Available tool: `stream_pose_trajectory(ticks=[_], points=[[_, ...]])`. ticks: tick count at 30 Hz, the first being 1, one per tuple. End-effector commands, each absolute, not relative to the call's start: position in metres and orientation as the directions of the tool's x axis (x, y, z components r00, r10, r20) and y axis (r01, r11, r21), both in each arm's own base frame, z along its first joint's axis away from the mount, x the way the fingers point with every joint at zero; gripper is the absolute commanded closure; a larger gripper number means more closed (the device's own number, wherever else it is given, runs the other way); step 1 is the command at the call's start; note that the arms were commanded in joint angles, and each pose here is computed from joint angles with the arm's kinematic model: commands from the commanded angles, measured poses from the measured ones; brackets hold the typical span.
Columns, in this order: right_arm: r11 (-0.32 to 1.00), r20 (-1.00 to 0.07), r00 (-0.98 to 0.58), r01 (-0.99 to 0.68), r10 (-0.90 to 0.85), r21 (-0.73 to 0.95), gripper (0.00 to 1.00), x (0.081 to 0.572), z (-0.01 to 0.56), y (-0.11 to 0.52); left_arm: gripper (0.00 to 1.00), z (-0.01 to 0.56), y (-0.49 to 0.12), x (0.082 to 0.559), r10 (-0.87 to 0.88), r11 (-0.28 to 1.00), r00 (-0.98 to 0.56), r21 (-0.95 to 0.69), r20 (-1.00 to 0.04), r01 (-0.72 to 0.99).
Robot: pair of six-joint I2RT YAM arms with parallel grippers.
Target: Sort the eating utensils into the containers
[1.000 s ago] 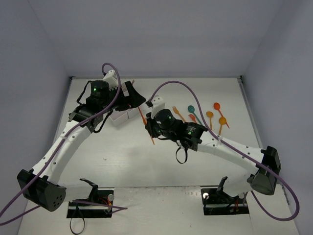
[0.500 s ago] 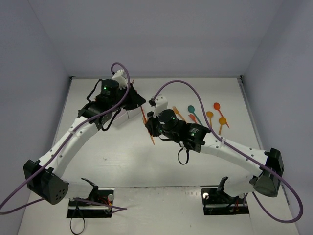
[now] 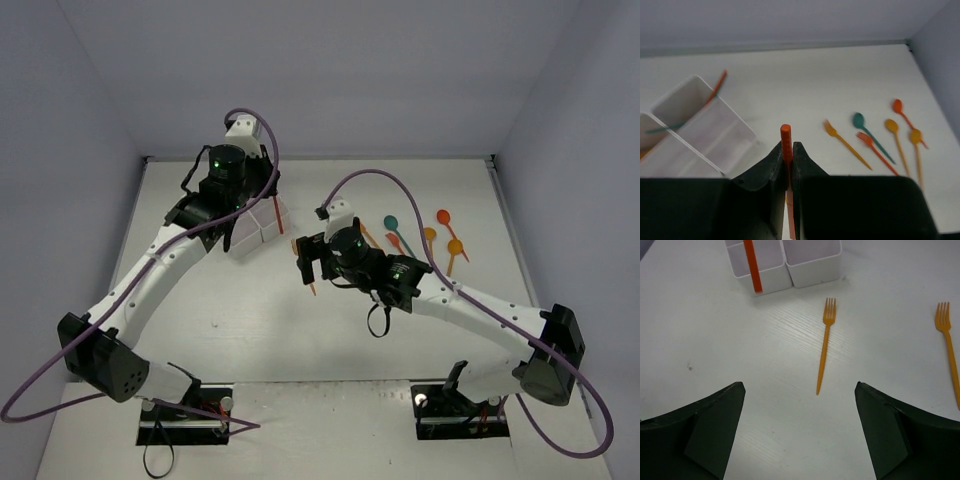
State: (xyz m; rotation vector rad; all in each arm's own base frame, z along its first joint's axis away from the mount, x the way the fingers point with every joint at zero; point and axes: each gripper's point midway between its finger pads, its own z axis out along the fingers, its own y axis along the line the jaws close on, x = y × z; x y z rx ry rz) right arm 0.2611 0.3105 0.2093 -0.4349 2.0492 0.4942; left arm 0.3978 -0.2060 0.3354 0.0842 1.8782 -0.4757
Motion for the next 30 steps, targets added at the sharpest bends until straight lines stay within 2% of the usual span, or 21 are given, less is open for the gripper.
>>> stream_pose_trajectory(ticks=[1, 4, 12, 16, 24, 30], points=[[0.886, -0.890, -0.455, -0.402, 0.025, 0.230, 0.10, 0.278, 0.234, 0.278, 1.00, 0.382, -0.160, 0.464, 0.056, 0.993, -0.076, 0.048, -0.996, 0.105], [0.897, -0.888, -0.457, -0.374, 0.043, 0.236, 0.10, 0.279, 0.231, 0.259, 1.00, 0.402, -0.144, 0.496, 0.128, 0.992, 0.000, 0.128, -0.992, -0.001], [0.933, -0.875, -0.483, -0.292, 0.043, 0.208, 0.09, 0.278, 0.219, 0.218, 1.00, 0.376, -0.122, 0.578, 0.196, 0.976, -0.002, 0.195, -0.981, -0.096], [0.946, -0.867, -0.497, -0.267, 0.030, 0.186, 0.09, 0.276, 0.212, 0.207, 1.00, 0.360, -0.119, 0.604, 0.192, 0.976, -0.016, 0.192, -0.981, -0.102], [0.978, -0.866, -0.497, -0.150, 0.054, 0.147, 0.09, 0.283, 0.205, 0.178, 0.95, 0.316, -0.121, 0.601, 0.126, 0.987, -0.090, 0.134, -0.988, -0.088], [0.994, -0.851, -0.516, -0.002, 0.092, 0.109, 0.11, 0.294, 0.194, 0.138, 0.85, 0.304, -0.115, 0.586, 0.117, 0.987, -0.119, 0.129, -0.986, -0.098]])
